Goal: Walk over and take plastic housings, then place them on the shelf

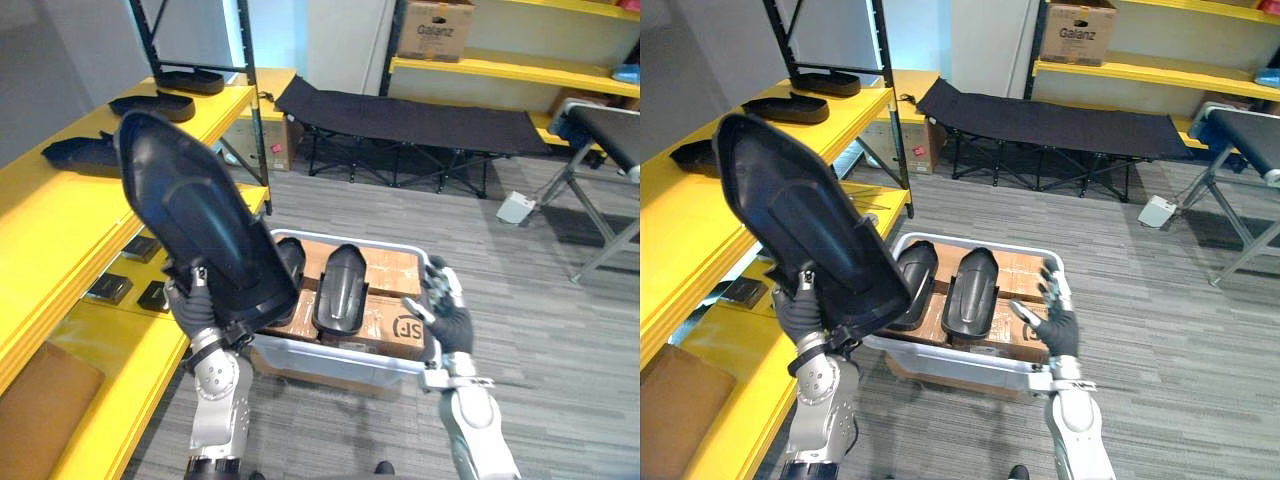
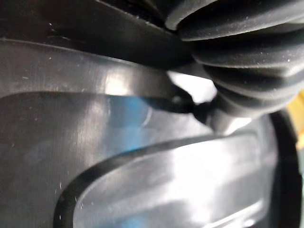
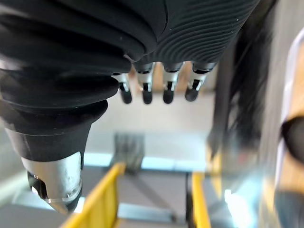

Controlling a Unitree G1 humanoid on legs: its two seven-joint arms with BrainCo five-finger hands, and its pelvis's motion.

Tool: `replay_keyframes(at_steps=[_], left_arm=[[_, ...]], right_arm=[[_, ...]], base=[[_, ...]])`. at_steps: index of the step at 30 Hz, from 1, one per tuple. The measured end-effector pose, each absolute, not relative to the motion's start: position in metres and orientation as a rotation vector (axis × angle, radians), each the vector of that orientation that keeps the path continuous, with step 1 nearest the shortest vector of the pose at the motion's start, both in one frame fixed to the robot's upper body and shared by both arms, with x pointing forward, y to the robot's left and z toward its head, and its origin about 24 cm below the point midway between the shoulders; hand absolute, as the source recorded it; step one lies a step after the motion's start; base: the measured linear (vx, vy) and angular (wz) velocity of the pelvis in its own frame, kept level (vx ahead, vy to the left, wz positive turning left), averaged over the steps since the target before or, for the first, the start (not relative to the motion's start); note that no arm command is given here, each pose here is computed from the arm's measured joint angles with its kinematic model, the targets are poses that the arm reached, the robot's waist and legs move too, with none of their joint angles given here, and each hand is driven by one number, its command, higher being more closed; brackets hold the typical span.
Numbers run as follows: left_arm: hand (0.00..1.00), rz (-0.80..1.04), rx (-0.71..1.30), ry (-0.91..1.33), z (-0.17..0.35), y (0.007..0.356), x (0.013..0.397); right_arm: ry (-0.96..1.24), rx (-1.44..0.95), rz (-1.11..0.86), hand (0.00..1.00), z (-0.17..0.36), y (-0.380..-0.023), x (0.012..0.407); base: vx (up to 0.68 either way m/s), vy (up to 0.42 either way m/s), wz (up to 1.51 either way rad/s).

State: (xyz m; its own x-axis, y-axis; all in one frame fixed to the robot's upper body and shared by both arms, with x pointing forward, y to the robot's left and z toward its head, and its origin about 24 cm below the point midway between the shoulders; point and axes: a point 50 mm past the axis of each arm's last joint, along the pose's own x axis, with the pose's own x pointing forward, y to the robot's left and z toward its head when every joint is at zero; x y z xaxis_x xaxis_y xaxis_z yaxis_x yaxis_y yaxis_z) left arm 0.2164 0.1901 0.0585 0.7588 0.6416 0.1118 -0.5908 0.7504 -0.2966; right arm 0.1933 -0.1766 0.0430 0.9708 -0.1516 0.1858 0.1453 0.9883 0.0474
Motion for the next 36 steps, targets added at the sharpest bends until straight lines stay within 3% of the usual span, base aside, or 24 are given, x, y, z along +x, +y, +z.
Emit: replay_keyframes(at_steps=[4, 10, 13, 21, 36], left_arm=[[1.00, 0.720, -0.246, -0.242, 0.059, 0.199, 0.207], [1.00, 0.751, -0.265, -0.344, 0.072, 0.205, 0.199], [1.00, 0.753, -0.272, -0.355, 0.073, 0.206, 0.197], [1.00, 0.752, -0.264, -0.374, 0.080, 0.205, 0.189], [1.00, 0.890, -0.053, -0.428, 0.091, 0.262, 0.138]], right_arm=[[-0.132, 0.026, -0.198, 0.00, 0.034, -0.187, 0.178], [0.254, 0.075, -0.228, 0.00, -0.036, -0.185, 0.147], [0.339, 0.083, -0.249, 0.00, -0.052, -0.184, 0.130], [0.236, 0.115, -0.167, 0.00, -0.041, -0.172, 0.150], [-0.175, 0.090, 0.022, 0.00, 0.033, -0.145, 0.244]], base=[[0.00, -0.005, -0.10], [0.00, -0.003, -0.06], [0.00, 0.003, 0.01], [-0.01, -0.002, 0.11], [0.02, -0.014, 0.52]])
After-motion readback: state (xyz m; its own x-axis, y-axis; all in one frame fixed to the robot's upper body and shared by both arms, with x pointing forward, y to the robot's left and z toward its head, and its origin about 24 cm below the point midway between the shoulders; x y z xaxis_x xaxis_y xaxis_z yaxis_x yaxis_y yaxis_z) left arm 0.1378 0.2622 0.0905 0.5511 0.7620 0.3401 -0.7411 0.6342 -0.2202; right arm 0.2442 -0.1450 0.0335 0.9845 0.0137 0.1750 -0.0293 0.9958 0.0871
